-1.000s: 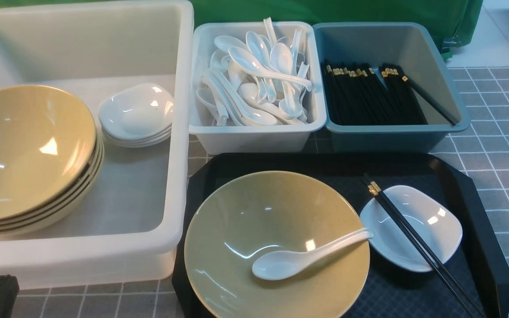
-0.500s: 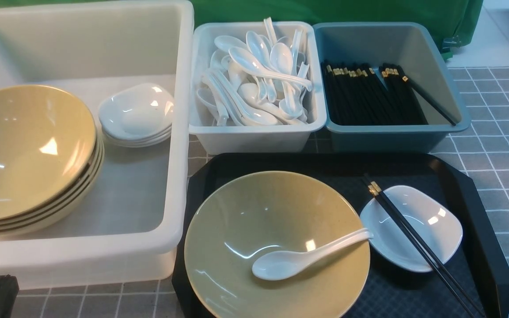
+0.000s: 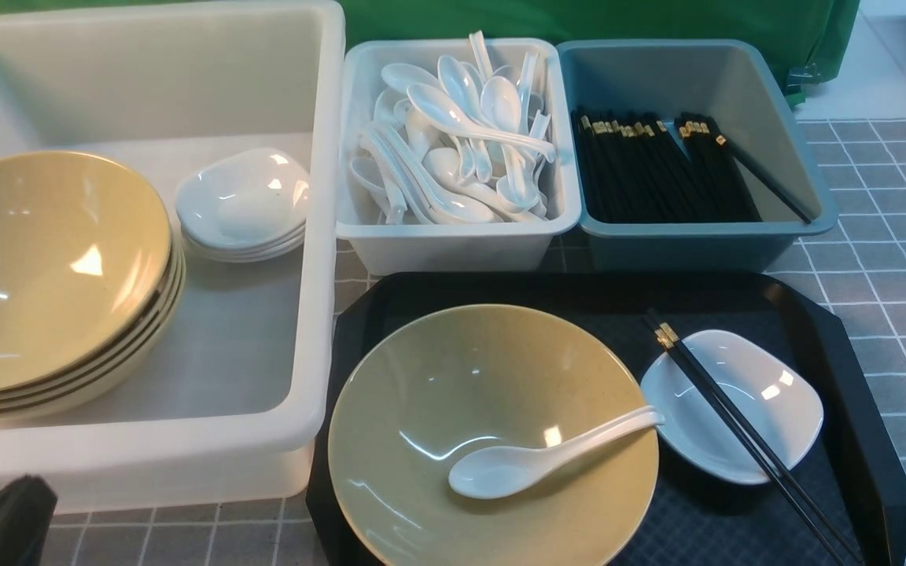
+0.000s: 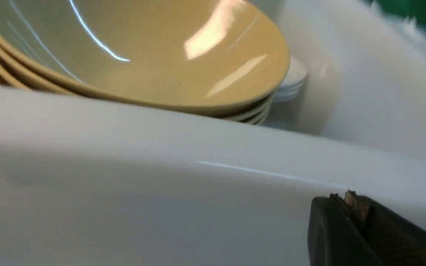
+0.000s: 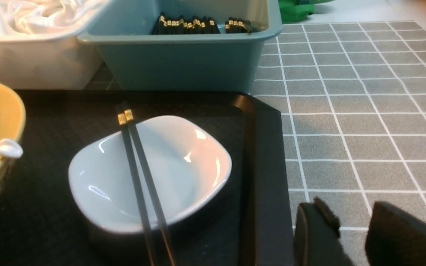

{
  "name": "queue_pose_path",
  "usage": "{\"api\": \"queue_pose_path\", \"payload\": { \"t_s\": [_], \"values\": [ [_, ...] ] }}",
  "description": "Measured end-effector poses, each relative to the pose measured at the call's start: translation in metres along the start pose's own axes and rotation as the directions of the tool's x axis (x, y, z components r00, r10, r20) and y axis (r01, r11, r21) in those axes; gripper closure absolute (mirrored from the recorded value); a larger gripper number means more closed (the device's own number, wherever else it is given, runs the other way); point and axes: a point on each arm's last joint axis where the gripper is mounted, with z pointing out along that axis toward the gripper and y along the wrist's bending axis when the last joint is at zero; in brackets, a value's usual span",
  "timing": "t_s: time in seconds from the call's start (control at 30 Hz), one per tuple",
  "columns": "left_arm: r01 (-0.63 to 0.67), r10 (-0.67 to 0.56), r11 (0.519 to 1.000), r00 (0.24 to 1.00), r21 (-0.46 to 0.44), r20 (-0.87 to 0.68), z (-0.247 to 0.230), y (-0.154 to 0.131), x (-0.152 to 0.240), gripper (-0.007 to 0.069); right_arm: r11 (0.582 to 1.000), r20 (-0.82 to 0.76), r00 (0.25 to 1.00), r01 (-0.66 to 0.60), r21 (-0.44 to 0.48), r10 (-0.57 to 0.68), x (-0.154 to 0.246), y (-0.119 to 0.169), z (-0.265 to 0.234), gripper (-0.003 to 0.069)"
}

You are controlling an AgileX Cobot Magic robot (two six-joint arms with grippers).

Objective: On grey table put chopsticks spoon bowls plates into blue grey white boxes.
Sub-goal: 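Move the grippers toward the tableware on the black tray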

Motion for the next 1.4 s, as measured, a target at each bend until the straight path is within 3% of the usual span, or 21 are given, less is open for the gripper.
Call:
{"api": "queue_pose_path", "payload": {
  "t_s": [0.03,0.07,0.13,0.2,0.23,0.3,0.37,0.43,0.47,0.63,0.7,0.73,0.8,0.87,0.97,1.0,1.1,1.17,1.27,1.3,1.4],
  "values": [
    [0.166,-0.166,0.986,0.986,0.031,0.013,0.000,-0.003,-0.002,0.0636,0.999,0.001,0.999,-0.040,-0.003,0.041,0.000,0.000,0.000,0.0421],
    [0.443,-0.446,0.893,0.895,0.082,0.020,0.000,-0.006,-0.005,0.0636,0.983,-0.001,0.983,-0.181,-0.017,0.181,0.000,0.002,0.000,0.0421],
    [0.643,-0.649,0.756,0.761,0.123,0.006,-0.001,-0.008,-0.008,0.0636,0.908,-0.016,0.909,-0.418,-0.037,0.418,0.000,0.004,0.000,0.0421],
    [0.762,-0.770,0.630,0.639,0.150,-0.009,-0.001,-0.009,-0.010,0.0636,0.719,-0.048,0.721,-0.693,-0.054,0.692,0.000,0.007,0.000,0.0421],
    [0.770,-0.778,0.619,0.628,0.153,-0.010,-0.001,-0.009,-0.010,0.0636,0.690,-0.051,0.692,-0.722,-0.053,0.720,0.000,0.007,0.000,0.0421],
    [0.803,-0.813,0.573,0.582,0.164,-0.007,-0.001,-0.009,-0.012,0.0636,0.561,-0.062,0.564,-0.826,-0.054,0.824,-0.001,0.007,0.000,0.0421],
    [0.815,-0.827,0.554,0.562,0.169,-0.005,-0.001,-0.009,-0.012,0.0636,0.510,-0.066,0.512,-0.859,-0.054,0.856,-0.001,0.008,0.000,0.0421],
    [0.819,-0.831,0.548,0.557,0.170,-0.006,-0.001,-0.009,-0.013,0.0636,0.513,-0.064,0.515,-0.857,-0.056,0.855,-0.001,0.008,0.000,0.0421],
    [0.814,-0.825,0.555,0.564,0.170,-0.006,-0.001,-0.009,-0.012,0.0636,0.541,-0.060,0.544,-0.839,-0.056,0.837,-0.001,0.007,0.000,0.0421],
    [0.712,-0.724,0.674,0.690,0.195,-0.018,-0.005,-0.017,-0.020,0.0636,0.611,-0.058,0.614,-0.790,-0.053,0.788,-0.001,0.007,0.000,0.0421],
    [0.582,-0.606,0.770,0.795,0.262,0.015,-0.015,-0.031,-0.041,0.0636,0.697,-0.063,0.700,-0.714,-0.067,0.711,-0.005,0.009,-0.003,0.0421],
    [0.559,-0.585,0.785,0.810,0.268,0.023,-0.016,-0.033,-0.043,0.0636,0.715,-0.063,0.718,-0.696,-0.073,0.693,-0.008,0.009,-0.004,0.0421],
    [0.399,-0.436,0.865,0.897,0.304,0.064,-0.026,-0.047,-0.065,0.0636,0.798,-0.049,0.806,-0.591,-0.117,0.589,-0.028,0.013,-0.012,0.0435],
    [0.243,-0.269,0.928,0.962,0.281,0.056,-0.026,-0.061,-0.086,0.0636,0.888,-0.035,0.900,-0.435,-0.151,0.435,-0.061,0.018,-0.023,0.0487],
    [0.111,-0.112,0.965,0.994,0.239,-0.013,-0.017,-0.073,-0.107,0.0636,0.949,-0.084,0.959,-0.279,-0.147,0.269,-0.090,0.023,-0.023,0.0560],
    [-0.004,0.026,0.981,0.994,0.194,-0.110,-0.005,-0.080,-0.122,0.0636,0.979,-0.141,0.984,-0.133,-0.151,0.112,-0.118,0.029,-0.018,0.0606],
    [-0.151,0.184,0.976,0.959,0.160,-0.214,0.007,-0.088,-0.145,0.0636,0.983,-0.258,0.963,0.029,-0.181,-0.076,-0.147,0.035,-0.007,0.0626],
    [-0.290,0.319,0.948,0.863,0.132,-0.392,0.023,-0.093,-0.168,0.0636,0.957,-0.361,0.901,0.158,-0.244,-0.241,-0.171,0.042,0.010,0.0626],
    [-0.368,0.378,0.922,0.785,0.122,-0.491,0.033,-0.093,-0.180,0.0636,0.934,-0.426,0.847,0.201,-0.295,-0.317,-0.185,0.048,0.026,0.0626],
    [-0.416,0.404,0.902,0.711,0.120,-0.576,0.041,-0.092,-0.188,0.0636,0.913,-0.465,0.802,0.231,-0.337,-0.375,-0.190,0.053,0.039,0.0626],
    [-0.423,0.405,0.897,0.665,0.131,-0.628,0.054,-0.093,-0.194,0.0636,0.888,-0.526,0.730,0.253,-0.384,-0.436,-0.189,0.059,0.051,0.0626]
  ]
}}
